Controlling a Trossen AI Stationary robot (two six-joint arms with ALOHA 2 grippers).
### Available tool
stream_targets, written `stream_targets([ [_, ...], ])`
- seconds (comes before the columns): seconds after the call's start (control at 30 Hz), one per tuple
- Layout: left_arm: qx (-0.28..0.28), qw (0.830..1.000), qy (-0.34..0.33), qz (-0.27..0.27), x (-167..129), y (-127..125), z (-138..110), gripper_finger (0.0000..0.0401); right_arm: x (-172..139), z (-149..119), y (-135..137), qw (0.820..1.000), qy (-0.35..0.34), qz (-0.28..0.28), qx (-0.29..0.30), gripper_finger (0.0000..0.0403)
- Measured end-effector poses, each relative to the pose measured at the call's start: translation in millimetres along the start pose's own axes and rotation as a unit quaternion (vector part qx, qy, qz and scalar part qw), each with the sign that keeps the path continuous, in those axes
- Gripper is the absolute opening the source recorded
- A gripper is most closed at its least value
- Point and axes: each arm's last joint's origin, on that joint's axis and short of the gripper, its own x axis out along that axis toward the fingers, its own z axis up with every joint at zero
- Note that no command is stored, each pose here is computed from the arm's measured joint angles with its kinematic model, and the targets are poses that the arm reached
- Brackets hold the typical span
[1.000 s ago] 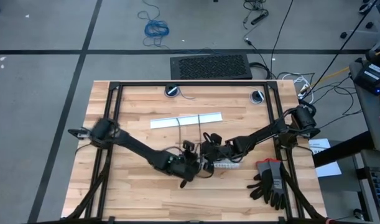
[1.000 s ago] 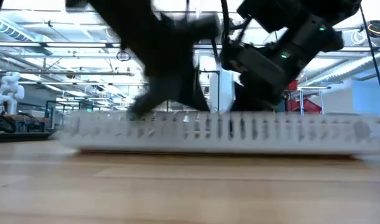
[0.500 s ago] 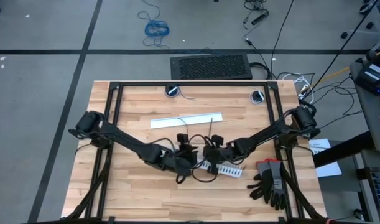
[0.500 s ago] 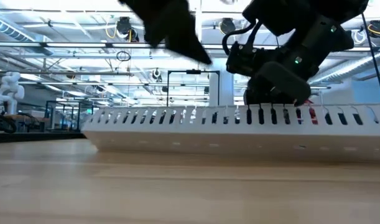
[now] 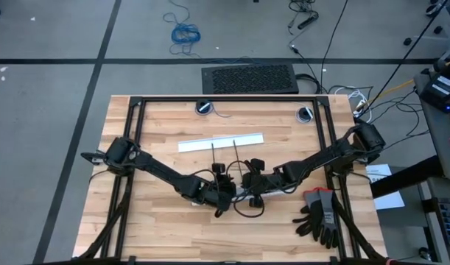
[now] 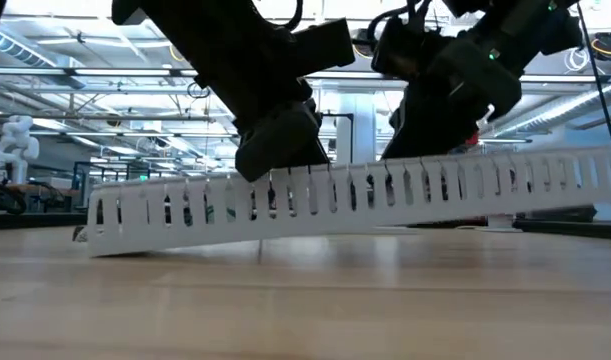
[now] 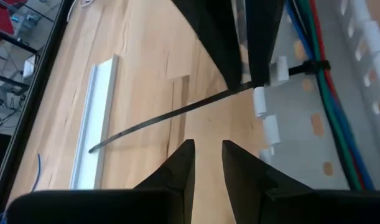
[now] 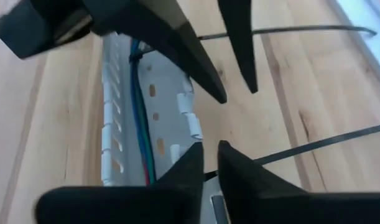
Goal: Ziptie cables
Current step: Put the colored zip tied cable wires into the white cable duct
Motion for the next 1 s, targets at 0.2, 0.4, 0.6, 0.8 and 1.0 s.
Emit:
stream_targets([
  [0.2,-0.001,1.0,-0.002,0.018,-3,3,2,0.0079,-9,6,1,0.999,-0.026,-0.022,-0.009,0.011],
  [0.4,0.021,0.999,0.029,0.024,-3,3,-6,0.0079,-18,16,4,0.985,-0.105,-0.134,-0.042,0.0132],
  [0.6,0.043,0.996,0.062,0.042,-18,1,-14,0.0079,-23,19,1,0.977,-0.119,-0.172,-0.026,0.013],
  [0.8,0.038,0.993,0.057,0.092,-49,10,-13,0.0079,-14,-1,-22,0.98,0.006,-0.194,-0.037,0.013],
  [1.0,-0.04,0.994,0.02,0.099,-92,23,-8,0.0079,-16,-16,-33,0.969,0.072,-0.233,-0.022,0.0112],
])
